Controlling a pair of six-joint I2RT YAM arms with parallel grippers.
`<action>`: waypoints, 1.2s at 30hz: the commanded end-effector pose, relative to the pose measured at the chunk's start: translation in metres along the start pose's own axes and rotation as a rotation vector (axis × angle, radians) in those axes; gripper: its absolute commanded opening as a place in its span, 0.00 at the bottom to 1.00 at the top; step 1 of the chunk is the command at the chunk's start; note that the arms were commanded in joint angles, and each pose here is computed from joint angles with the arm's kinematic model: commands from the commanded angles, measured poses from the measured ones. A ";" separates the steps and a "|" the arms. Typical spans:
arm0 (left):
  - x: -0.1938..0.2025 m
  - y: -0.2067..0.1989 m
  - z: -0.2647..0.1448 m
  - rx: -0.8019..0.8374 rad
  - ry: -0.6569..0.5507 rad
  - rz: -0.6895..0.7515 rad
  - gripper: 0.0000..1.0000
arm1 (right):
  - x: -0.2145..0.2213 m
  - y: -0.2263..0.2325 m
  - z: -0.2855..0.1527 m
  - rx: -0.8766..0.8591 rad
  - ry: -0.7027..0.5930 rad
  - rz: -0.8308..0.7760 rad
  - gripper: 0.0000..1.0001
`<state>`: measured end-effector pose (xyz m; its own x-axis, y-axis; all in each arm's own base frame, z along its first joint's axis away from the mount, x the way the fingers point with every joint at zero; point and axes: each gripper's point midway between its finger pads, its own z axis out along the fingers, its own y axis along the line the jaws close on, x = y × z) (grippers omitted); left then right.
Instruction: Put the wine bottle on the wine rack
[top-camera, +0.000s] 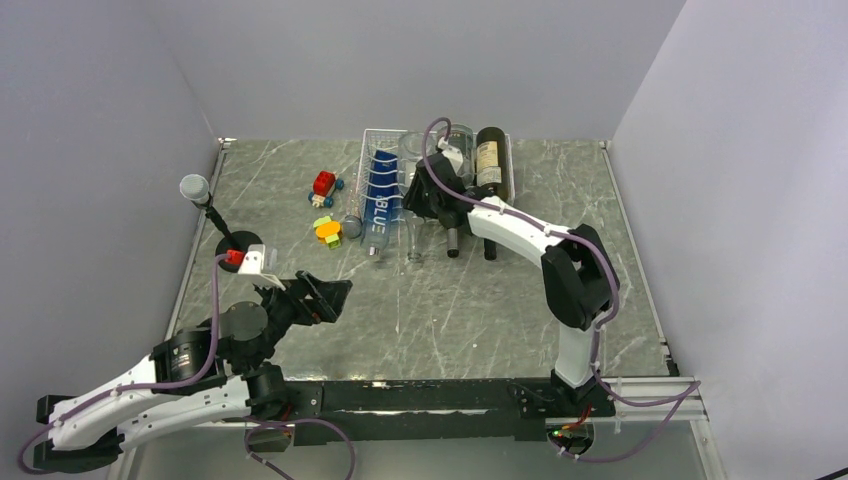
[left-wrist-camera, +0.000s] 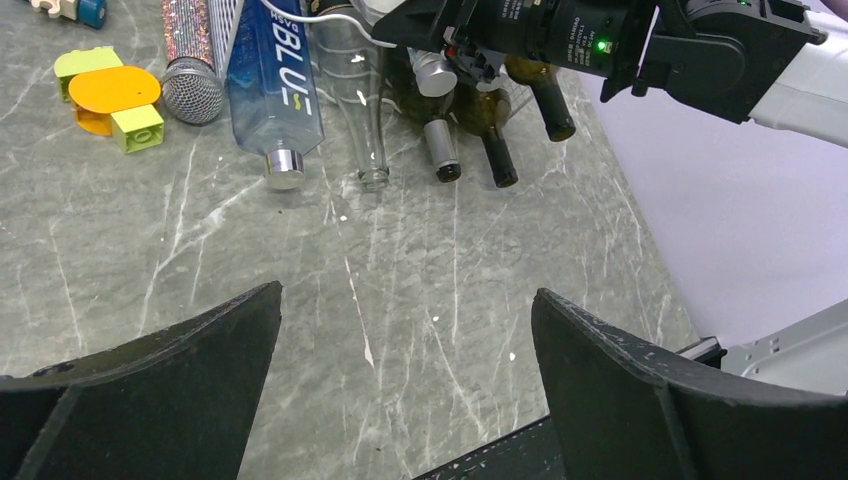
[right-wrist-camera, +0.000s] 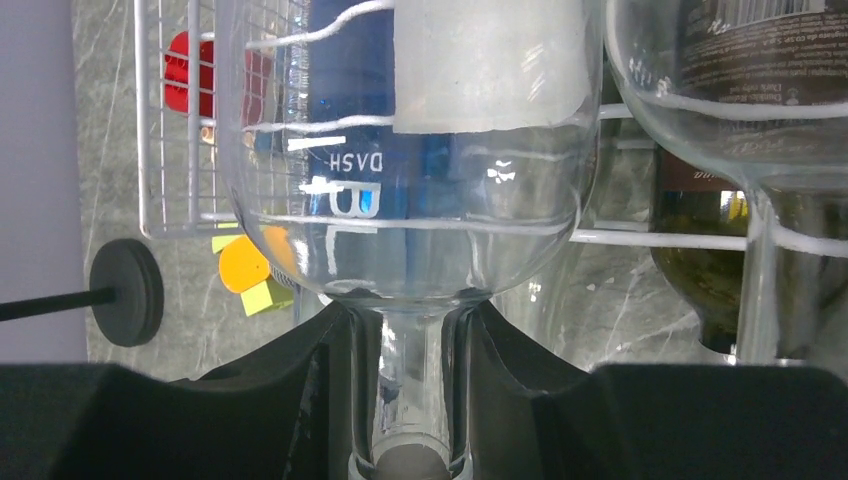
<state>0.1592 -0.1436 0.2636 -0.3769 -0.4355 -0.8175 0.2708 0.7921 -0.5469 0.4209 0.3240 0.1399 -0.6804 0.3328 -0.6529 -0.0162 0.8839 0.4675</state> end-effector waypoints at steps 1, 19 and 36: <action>-0.010 -0.004 -0.004 0.014 -0.022 -0.034 0.99 | -0.095 0.017 -0.010 -0.053 -0.301 0.140 0.00; -0.013 -0.003 -0.004 0.006 -0.028 -0.029 0.99 | -0.083 -0.008 0.023 0.031 -0.239 0.144 0.49; -0.018 -0.002 -0.006 -0.001 -0.044 -0.046 0.99 | -0.089 -0.002 -0.039 0.030 -0.251 0.073 1.00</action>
<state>0.1589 -0.1415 0.2622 -0.3770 -0.4315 -0.8195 0.2675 0.7964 -0.5424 0.4595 0.3054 0.1664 -0.5671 0.4518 -0.6887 0.0509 0.8538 0.5182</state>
